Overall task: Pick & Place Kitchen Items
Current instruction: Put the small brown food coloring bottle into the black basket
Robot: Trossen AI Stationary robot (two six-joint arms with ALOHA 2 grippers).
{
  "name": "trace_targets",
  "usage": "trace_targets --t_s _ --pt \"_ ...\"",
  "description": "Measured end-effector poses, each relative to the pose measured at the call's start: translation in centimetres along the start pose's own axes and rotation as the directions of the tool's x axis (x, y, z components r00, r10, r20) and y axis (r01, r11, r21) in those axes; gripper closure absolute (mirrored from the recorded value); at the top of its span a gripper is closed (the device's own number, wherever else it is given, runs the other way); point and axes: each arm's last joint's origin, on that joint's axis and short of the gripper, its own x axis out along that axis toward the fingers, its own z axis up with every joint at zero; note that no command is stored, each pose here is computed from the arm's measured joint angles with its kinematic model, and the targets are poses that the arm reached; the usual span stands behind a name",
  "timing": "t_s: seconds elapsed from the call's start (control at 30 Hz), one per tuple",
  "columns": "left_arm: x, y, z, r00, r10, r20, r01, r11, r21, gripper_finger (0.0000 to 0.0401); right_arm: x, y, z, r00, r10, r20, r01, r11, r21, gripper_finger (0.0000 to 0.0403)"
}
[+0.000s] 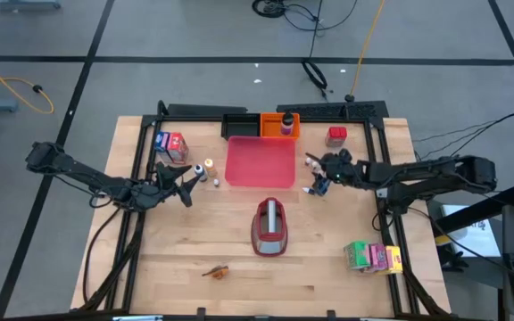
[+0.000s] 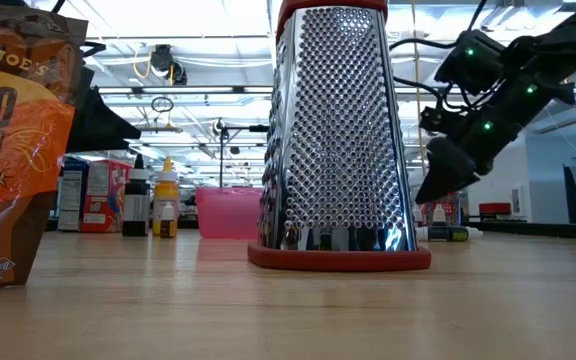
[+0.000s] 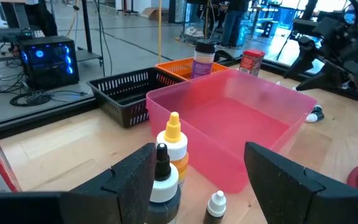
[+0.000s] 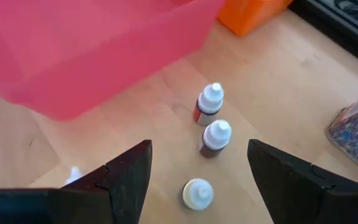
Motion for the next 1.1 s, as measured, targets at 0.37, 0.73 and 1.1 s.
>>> trace_targets --t_s 0.37,0.73,1.1 --pt "0.0 0.0 0.0 1.000 0.000 0.000 0.000 1.000 0.000 0.0155 0.3 -0.4 -2.1 0.998 -0.037 -0.044 0.039 0.998 0.041 0.0162" --pt "0.0 0.0 0.0 1.000 0.000 0.000 0.000 1.000 0.004 0.0155 0.7 -0.6 -3.1 0.998 -0.001 0.056 -0.004 0.996 0.094 0.0189" --pt "0.0 0.0 0.0 1.000 0.001 0.000 -0.001 1.000 0.004 0.0155 0.7 -0.7 -3.5 0.998 0.000 0.057 -0.006 0.995 0.101 0.0240"
